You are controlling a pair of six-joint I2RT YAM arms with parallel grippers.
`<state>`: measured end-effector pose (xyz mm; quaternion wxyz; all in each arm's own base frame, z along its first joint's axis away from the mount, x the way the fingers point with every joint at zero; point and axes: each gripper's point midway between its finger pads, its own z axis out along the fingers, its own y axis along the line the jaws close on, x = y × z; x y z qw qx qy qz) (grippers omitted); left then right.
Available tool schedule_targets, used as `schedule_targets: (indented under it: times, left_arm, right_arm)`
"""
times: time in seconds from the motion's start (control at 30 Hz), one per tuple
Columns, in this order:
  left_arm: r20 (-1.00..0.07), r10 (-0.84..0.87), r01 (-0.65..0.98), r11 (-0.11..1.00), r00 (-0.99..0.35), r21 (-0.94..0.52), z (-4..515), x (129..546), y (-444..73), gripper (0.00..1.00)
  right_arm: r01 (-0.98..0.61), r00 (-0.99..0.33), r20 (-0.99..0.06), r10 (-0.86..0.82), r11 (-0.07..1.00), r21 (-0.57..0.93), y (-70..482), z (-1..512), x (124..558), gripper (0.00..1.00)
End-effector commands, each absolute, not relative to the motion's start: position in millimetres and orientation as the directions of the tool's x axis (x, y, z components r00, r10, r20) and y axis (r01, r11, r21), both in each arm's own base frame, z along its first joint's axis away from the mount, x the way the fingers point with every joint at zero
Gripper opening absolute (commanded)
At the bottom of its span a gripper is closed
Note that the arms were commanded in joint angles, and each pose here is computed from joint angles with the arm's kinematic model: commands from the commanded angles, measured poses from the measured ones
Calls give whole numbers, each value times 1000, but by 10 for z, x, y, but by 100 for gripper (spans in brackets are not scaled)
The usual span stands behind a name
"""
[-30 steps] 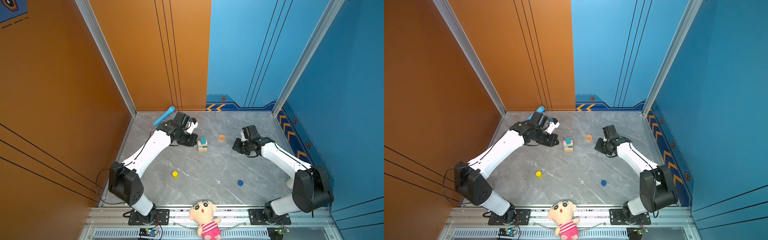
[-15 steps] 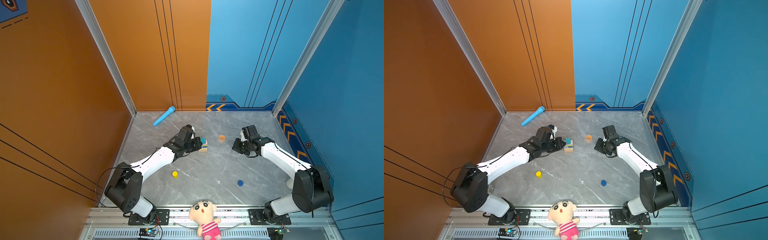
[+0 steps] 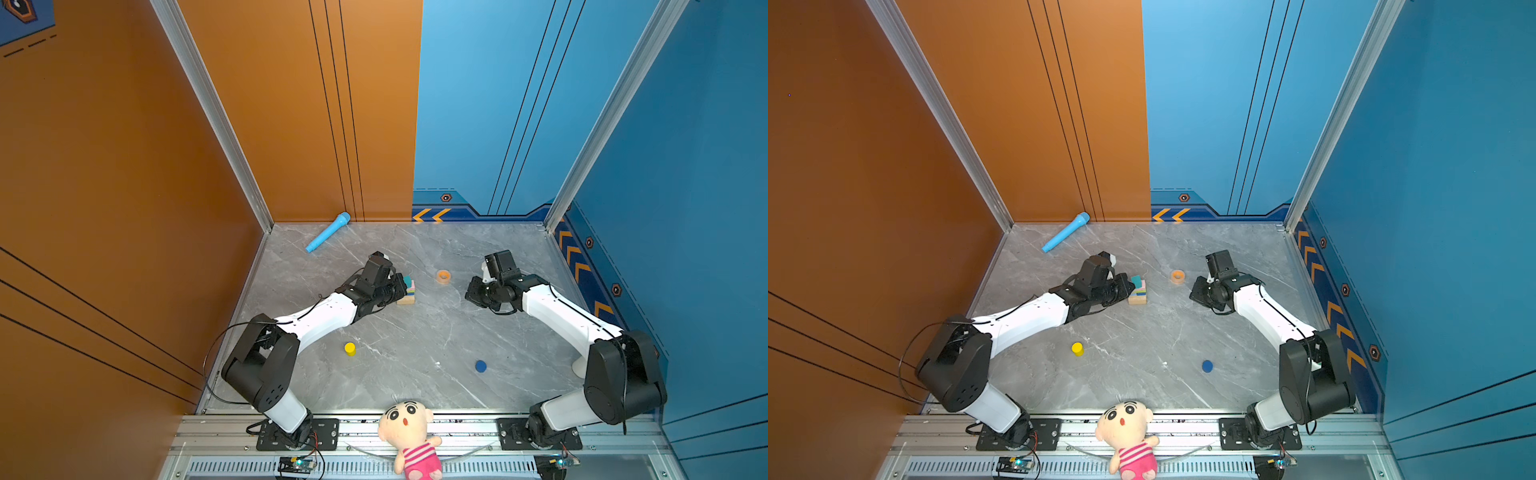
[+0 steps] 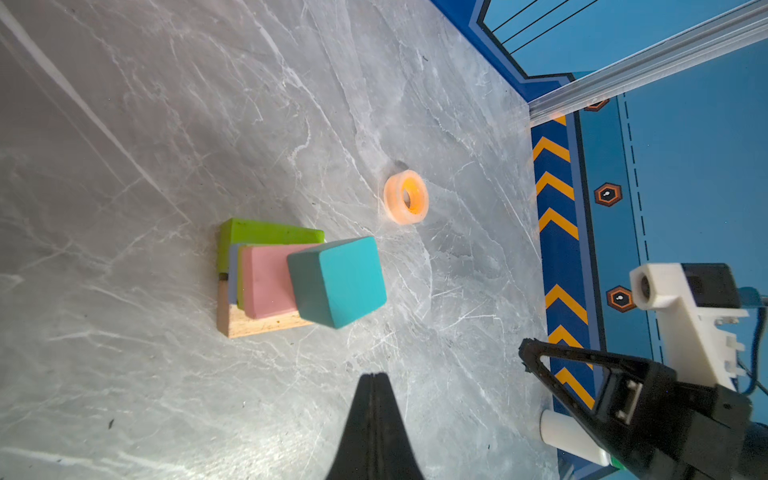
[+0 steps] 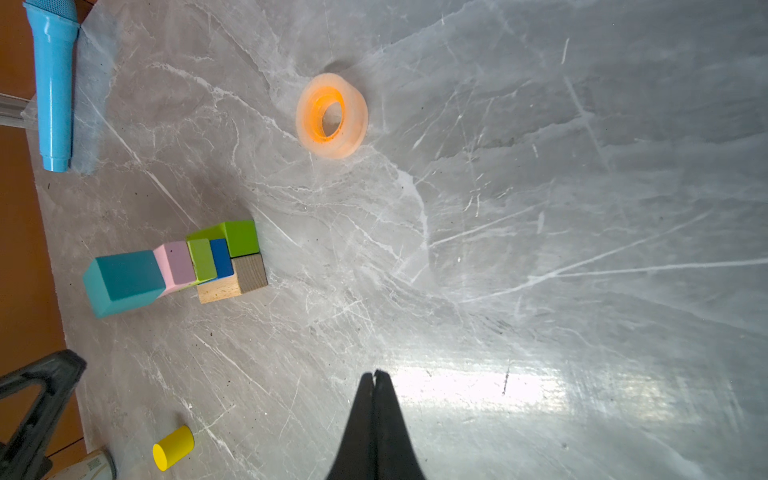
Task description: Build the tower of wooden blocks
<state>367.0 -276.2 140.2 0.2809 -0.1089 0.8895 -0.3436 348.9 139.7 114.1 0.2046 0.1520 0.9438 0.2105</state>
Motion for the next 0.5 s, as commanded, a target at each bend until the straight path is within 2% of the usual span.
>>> schedule_targets:
  times: [0.0, 0.47]
  left_arm:
    - [-430, -384, -11, 755, -817, -656, 1380, 3659, -2783, 0]
    - [-424, -380, -30, 773, -822, -634, 1325, 3716, -2827, 0]
  right_arm:
    - [199, -878, -314, 361, 873, 446, 1373, 1078, 3476, 1]
    - [211, -873, -313, 375, 868, 450, 1320, 1061, 3453, 1]
